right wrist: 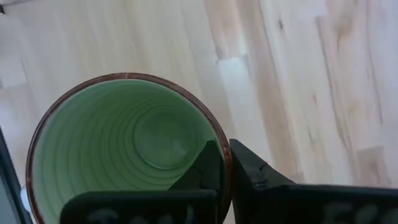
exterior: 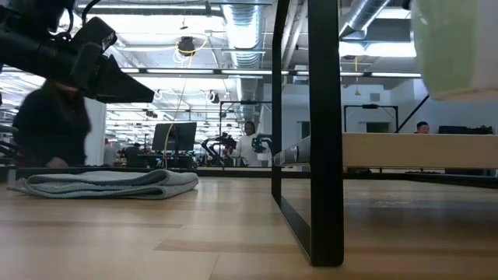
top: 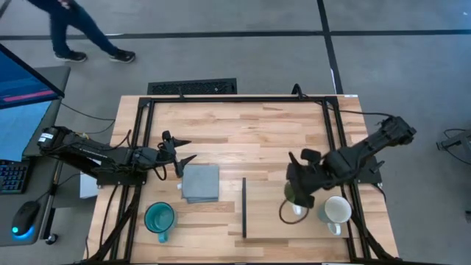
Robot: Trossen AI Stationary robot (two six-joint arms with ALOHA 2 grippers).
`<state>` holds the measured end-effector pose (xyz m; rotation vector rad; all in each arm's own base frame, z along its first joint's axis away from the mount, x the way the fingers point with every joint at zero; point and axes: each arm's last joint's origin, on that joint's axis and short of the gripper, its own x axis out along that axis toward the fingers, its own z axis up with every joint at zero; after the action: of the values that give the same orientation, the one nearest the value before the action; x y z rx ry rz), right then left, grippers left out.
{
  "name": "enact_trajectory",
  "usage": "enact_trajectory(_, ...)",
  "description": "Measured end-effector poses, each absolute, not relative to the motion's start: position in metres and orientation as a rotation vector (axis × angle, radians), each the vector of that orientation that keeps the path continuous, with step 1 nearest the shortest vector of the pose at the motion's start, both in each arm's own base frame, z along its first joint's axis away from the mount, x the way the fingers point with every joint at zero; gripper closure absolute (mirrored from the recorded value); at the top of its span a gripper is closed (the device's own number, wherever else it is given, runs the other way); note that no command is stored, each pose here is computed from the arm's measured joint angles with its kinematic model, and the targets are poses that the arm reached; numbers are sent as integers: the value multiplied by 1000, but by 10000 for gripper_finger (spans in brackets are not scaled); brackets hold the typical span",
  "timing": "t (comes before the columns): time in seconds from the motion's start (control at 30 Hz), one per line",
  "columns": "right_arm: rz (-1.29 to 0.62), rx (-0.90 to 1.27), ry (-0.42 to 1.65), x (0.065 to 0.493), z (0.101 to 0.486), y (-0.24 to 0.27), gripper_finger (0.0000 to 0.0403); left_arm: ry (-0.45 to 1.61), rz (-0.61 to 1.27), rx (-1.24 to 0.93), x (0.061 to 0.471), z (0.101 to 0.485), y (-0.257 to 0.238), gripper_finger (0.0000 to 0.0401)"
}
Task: Stack small to large cups/mugs on shelf
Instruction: Put the green mug on the shelf
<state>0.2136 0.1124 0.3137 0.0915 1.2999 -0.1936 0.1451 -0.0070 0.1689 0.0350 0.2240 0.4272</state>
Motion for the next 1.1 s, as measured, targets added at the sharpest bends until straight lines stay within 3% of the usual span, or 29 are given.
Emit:
enact_trajectory(0.8,-293,177,1278,184,292,161,380,220,372,-30,146,168,-9,117)
enact_trajectory(1.1,-297,199,1307,182,262,163,380,220,372,-28,146,168,-9,118)
